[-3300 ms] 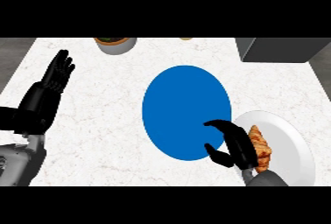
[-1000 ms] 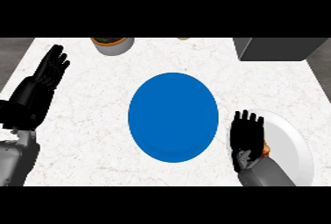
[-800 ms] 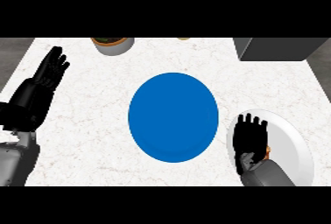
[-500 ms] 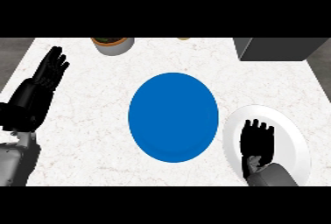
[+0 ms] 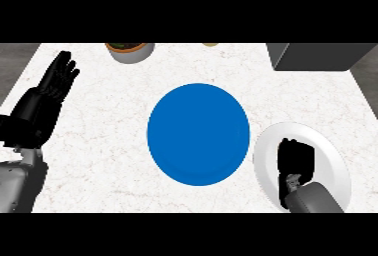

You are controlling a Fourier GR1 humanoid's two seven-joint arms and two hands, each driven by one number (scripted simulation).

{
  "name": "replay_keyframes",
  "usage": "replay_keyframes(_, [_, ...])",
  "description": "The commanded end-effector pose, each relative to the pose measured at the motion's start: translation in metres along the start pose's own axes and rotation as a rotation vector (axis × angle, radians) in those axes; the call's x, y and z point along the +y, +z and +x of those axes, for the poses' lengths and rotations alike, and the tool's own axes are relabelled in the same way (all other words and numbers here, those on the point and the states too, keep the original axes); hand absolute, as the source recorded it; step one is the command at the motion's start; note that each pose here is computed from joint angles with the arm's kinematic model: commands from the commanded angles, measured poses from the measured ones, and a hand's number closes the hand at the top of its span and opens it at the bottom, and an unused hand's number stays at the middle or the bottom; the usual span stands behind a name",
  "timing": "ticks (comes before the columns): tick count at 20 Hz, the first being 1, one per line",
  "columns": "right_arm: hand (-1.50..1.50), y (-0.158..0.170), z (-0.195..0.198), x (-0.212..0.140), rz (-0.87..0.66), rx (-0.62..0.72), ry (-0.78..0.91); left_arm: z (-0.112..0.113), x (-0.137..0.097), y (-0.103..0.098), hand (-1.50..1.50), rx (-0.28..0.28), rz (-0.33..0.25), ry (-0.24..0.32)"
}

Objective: Pick the croissant from the plate and place it in the plate

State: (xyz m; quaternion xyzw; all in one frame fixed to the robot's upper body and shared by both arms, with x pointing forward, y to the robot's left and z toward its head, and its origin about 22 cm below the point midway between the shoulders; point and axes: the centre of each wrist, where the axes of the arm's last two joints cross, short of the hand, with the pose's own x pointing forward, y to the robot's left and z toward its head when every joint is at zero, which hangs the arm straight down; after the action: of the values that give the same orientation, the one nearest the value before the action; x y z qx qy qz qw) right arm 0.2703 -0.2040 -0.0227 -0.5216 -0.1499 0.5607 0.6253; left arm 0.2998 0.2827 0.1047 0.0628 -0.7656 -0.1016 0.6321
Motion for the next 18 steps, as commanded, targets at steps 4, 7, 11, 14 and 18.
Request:
replay_keyframes(4, [1.50,-0.017,0.001,-0.005,-0.235,-0.039,0.051,-0.003,-0.007,0.005,0.00,-0.004,-0.011,0.005])
replay_keyframes(7, [1.50,0.005,-0.022,0.018,-0.307,-0.044,-0.018,0.004,-0.009,0.003,0.00,0.018,0.004,0.003])
replay_keyframes(11, [1.50,0.021,-0.087,0.049,-0.252,0.053,-0.304,-0.009,0.013,0.010,0.00,0.047,0.057,-0.009])
replay_keyframes(14, [1.50,0.045,-0.129,0.046,-0.301,0.072,-0.418,-0.013,0.006,0.018,0.00,0.046,0.058,-0.007])
replay_keyframes(18, [1.50,0.080,-0.157,0.048,-0.376,0.003,-0.522,-0.005,0.031,0.015,0.00,0.030,0.042,-0.012])
